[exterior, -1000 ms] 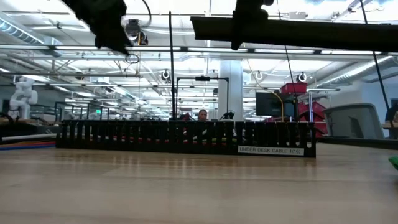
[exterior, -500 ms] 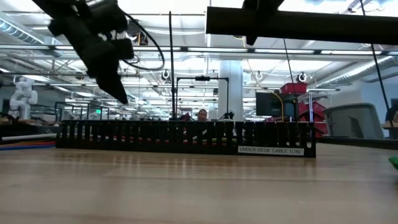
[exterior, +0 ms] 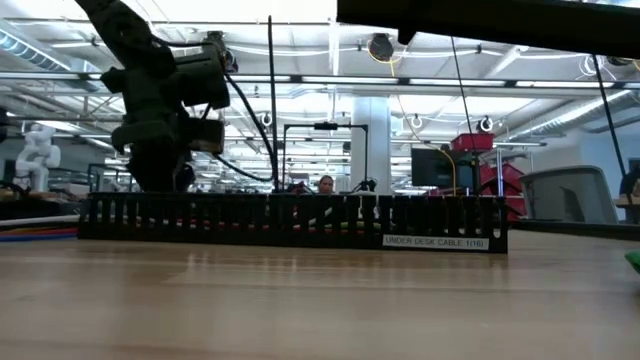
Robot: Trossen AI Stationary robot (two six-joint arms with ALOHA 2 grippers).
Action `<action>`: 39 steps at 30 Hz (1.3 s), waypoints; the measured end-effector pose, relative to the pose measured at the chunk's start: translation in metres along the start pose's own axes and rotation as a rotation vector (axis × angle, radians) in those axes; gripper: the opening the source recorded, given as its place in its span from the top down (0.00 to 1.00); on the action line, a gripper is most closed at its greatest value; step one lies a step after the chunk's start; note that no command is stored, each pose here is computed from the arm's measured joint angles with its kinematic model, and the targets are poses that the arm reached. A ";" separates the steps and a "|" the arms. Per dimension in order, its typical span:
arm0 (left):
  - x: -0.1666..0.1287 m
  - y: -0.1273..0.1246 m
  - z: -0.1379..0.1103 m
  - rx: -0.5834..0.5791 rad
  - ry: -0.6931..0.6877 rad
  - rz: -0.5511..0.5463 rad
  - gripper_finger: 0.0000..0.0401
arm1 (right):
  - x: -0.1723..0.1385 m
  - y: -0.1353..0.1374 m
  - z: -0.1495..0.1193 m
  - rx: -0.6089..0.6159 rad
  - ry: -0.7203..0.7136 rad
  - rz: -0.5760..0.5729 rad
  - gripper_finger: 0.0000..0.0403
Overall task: Ziptie cables
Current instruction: Close the cable duct with the cable duct cover
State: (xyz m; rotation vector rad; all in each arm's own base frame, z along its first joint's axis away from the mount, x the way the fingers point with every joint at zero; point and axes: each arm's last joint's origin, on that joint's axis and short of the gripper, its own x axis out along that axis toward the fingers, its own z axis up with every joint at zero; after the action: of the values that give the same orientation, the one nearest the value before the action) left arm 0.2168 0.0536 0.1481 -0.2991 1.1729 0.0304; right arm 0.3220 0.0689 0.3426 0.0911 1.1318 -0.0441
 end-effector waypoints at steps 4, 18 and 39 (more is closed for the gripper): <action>0.003 -0.007 -0.001 -0.016 0.017 -0.013 0.41 | -0.006 -0.002 -0.001 0.009 -0.020 -0.010 0.46; -0.002 -0.036 0.007 -0.055 0.002 -0.068 0.41 | 0.004 -0.001 -0.007 0.007 0.075 -0.047 0.46; -0.052 -0.033 0.016 -0.062 -0.232 0.036 0.41 | 0.110 0.022 -0.033 0.045 0.206 -0.027 0.46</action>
State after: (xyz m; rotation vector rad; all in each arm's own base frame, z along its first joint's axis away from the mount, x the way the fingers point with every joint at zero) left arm 0.2171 0.0327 0.2079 -0.3205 0.9477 0.1303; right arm 0.3405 0.0951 0.2306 0.1225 1.3381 -0.0857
